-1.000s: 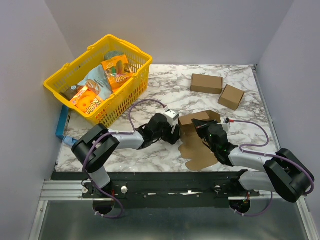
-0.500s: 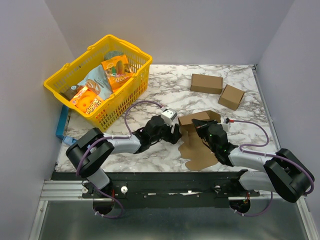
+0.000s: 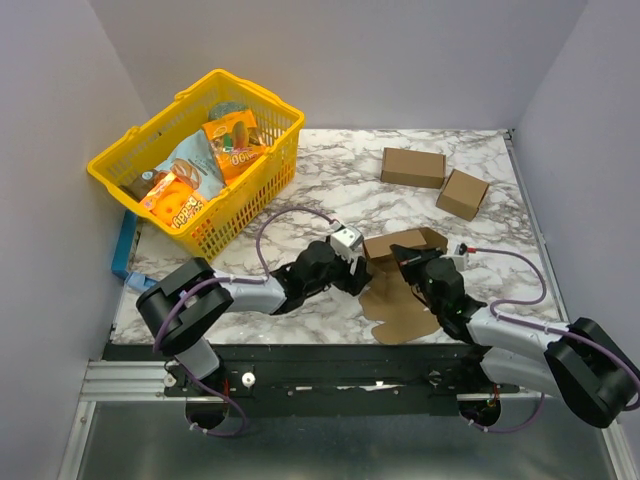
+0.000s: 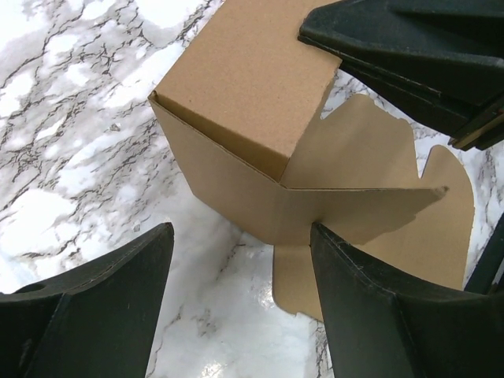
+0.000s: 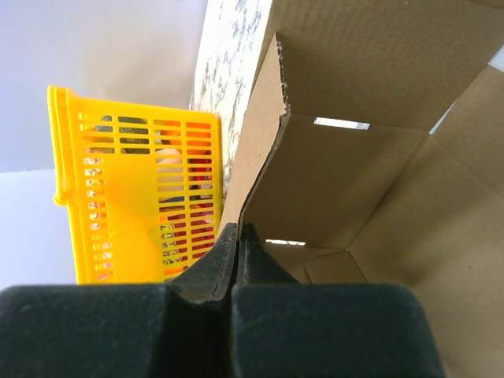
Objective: Fold the paper box
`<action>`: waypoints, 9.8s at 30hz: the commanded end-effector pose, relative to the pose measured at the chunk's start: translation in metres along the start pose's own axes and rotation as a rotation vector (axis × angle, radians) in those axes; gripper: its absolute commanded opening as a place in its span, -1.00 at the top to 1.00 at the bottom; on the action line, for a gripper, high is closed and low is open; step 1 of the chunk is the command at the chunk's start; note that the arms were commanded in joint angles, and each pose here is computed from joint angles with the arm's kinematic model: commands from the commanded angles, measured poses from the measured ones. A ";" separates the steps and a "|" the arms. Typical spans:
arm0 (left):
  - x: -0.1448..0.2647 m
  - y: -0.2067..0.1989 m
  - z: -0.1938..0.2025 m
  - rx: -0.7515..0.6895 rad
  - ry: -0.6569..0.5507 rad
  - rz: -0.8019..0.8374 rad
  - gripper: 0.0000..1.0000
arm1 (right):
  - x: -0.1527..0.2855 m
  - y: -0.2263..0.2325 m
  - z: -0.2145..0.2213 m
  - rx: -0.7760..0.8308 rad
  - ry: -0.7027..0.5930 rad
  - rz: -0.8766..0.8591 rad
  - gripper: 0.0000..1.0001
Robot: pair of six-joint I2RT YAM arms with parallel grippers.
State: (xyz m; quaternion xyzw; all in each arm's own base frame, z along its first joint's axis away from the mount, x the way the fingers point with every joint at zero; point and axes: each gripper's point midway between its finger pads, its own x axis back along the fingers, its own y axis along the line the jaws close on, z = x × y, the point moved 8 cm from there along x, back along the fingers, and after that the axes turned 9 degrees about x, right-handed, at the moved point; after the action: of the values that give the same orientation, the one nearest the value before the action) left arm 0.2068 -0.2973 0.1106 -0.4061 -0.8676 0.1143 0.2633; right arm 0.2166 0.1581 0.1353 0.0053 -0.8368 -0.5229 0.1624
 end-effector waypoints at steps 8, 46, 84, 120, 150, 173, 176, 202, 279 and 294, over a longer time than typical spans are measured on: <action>-0.012 -0.008 0.020 -0.094 -0.037 -0.080 -0.57 | 0.015 -0.052 0.002 0.129 -0.008 0.154 0.91; -0.038 -0.009 0.026 -0.061 -0.165 -0.390 -0.55 | 0.020 -0.054 0.000 0.162 -0.010 0.161 0.91; -0.065 -0.008 0.013 -0.042 -0.261 -0.552 -0.13 | 0.020 -0.053 0.001 0.159 0.017 0.194 0.91; -0.030 0.030 0.019 -0.154 -0.376 -0.846 0.76 | 0.022 -0.036 -0.007 0.176 0.009 0.215 0.90; 0.046 0.051 0.000 -0.154 -0.076 -0.592 -0.76 | 0.062 0.042 -0.049 0.826 0.057 -0.112 -0.96; 0.094 0.045 -0.092 0.351 -0.011 -0.288 -0.88 | 0.032 0.100 -0.014 0.847 0.482 -0.166 -0.62; 0.085 0.050 -0.096 0.399 0.034 -0.252 -0.85 | 0.024 0.097 -0.010 0.865 0.504 -0.117 -0.62; 0.052 0.076 -0.088 0.333 0.210 -0.277 -0.29 | -0.030 0.072 0.010 0.943 0.535 0.105 -0.64; 0.041 0.084 -0.068 0.303 0.281 -0.249 0.25 | -0.010 0.071 -0.025 1.291 0.496 0.096 -0.75; 0.041 0.084 -0.069 0.280 0.281 -0.239 0.26 | -0.035 0.017 -0.046 1.474 0.539 0.375 -0.12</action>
State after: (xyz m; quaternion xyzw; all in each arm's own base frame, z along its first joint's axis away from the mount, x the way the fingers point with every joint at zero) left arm 0.2830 -0.2179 0.1667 -0.2792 -0.8480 0.1691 0.4176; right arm 0.2627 0.1442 0.1721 0.1184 -0.9026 0.1730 0.3761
